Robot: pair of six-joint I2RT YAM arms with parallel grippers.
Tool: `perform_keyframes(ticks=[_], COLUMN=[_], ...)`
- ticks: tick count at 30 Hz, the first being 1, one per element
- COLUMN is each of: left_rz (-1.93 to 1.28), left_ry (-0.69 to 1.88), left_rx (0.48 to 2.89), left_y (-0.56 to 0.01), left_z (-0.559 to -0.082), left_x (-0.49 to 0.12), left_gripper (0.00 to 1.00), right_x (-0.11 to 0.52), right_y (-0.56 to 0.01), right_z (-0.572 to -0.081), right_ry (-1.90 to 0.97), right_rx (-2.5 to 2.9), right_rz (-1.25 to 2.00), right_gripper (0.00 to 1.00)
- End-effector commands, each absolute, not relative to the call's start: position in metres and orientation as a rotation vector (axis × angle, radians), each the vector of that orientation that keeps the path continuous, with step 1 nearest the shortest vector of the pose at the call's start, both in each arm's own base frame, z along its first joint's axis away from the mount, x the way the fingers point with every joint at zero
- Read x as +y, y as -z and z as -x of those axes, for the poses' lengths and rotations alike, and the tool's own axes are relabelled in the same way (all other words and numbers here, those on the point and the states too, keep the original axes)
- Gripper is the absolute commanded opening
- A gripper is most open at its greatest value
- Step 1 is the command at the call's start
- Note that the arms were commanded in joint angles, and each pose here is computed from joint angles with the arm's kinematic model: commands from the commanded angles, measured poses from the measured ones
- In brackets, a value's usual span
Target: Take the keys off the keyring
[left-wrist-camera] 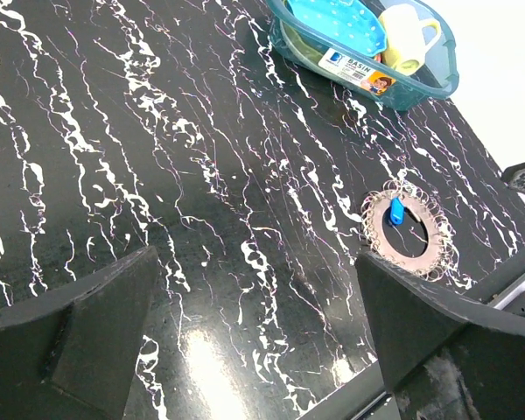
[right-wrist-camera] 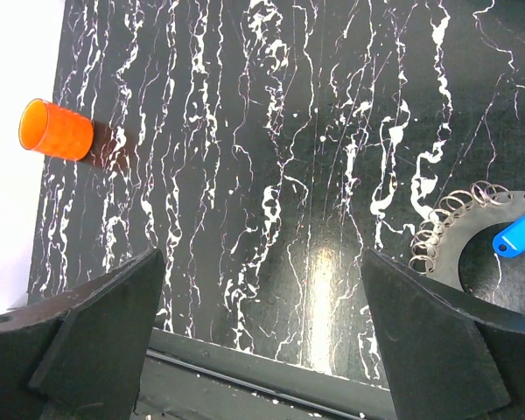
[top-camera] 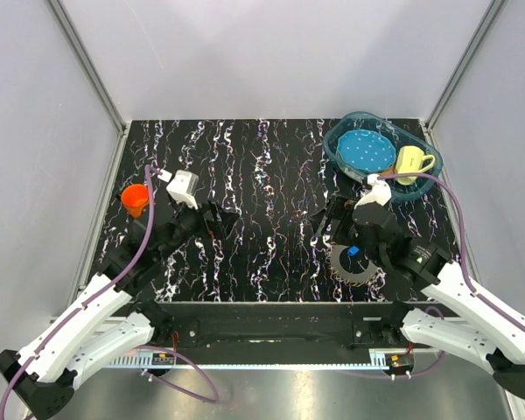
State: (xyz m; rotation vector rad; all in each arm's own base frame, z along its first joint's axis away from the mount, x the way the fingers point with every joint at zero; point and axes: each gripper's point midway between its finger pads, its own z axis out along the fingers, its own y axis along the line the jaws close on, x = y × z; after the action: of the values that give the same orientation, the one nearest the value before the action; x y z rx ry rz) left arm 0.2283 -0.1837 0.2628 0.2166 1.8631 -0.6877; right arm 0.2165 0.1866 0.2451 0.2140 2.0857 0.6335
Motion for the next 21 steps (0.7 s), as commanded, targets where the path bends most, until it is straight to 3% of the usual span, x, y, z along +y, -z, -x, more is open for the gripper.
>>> perform_keyframes(ticks=[1, 7, 13, 17, 21], left_rz=[-0.209, -0.205, -0.208, -0.217, -0.221], left_ry=[0.648, 0.624, 0.614, 0.606, 0.602], left_rx=[1.809, 1.817, 1.791, 1.784, 1.786], left_y=[-0.285, -0.285, -0.289, -0.288, -0.287], left_z=[-0.235, -0.235, -0.232, -0.231, -0.231], left_x=[-0.178, -0.174, -0.169, -0.168, -0.167], left_gripper=[0.99, 0.99, 0.99, 0.99, 0.99], right_x=[0.178, 0.151, 0.117, 0.117, 0.128], right_y=[-0.253, -0.237, -0.206, -0.184, -0.155], right_z=[-0.22, -0.222, -0.222, -0.226, -0.237], right_ry=[-0.633, -0.486, -0.156, -0.027, 0.033], right_rx=[2.041, 2.057, 2.128, 2.193, 2.29], right_rz=[-0.32, -0.505, -0.547, -0.495, -0.418], right_gripper=[1.0, 1.0, 0.95, 0.8, 0.72])
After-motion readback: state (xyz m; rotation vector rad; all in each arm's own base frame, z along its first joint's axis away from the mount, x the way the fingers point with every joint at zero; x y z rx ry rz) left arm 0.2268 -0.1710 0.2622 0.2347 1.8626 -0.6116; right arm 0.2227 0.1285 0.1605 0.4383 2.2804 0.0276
